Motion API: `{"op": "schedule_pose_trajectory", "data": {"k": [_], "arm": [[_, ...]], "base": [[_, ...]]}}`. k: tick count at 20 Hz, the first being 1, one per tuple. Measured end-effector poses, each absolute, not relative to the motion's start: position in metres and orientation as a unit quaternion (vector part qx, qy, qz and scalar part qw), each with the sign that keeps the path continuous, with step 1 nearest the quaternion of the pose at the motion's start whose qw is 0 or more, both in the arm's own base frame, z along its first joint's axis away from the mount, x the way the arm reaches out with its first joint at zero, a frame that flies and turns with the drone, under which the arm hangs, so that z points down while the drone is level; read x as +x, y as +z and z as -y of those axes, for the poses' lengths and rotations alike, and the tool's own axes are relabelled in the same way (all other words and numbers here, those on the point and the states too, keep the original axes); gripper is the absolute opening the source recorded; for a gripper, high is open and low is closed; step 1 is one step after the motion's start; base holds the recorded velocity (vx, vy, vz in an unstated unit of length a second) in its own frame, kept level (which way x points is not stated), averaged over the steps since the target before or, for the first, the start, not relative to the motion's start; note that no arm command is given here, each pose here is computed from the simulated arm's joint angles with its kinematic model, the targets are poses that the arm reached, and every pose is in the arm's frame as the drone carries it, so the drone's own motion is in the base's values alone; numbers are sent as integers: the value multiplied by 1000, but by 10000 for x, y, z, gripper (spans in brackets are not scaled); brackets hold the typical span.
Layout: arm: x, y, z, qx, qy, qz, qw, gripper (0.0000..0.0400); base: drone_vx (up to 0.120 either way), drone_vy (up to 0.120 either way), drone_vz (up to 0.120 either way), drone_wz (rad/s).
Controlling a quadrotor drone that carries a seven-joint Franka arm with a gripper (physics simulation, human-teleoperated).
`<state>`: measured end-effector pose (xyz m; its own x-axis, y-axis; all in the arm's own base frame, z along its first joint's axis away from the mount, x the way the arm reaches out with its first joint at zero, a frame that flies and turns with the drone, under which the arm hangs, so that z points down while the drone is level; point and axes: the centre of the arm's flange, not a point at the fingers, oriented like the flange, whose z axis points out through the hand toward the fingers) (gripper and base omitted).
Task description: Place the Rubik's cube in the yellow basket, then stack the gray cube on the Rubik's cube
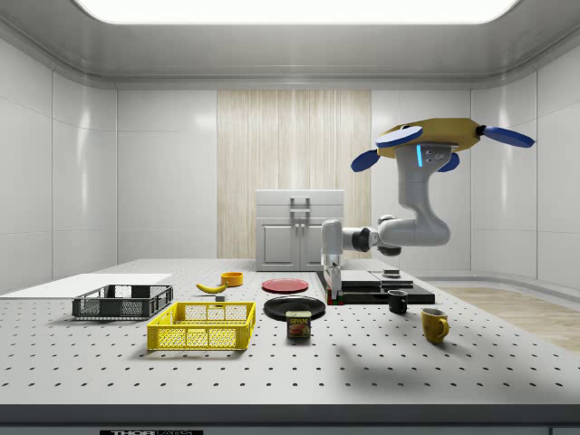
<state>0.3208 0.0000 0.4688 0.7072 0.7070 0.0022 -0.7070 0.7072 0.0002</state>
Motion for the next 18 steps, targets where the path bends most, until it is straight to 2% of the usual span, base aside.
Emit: {"op": "schedule_pose_trajectory", "data": {"k": [18], "arm": [[3207, 4687, 0, 1, 383, 1, 924, 325]], "base": [[120, 0, 0, 0]]}}
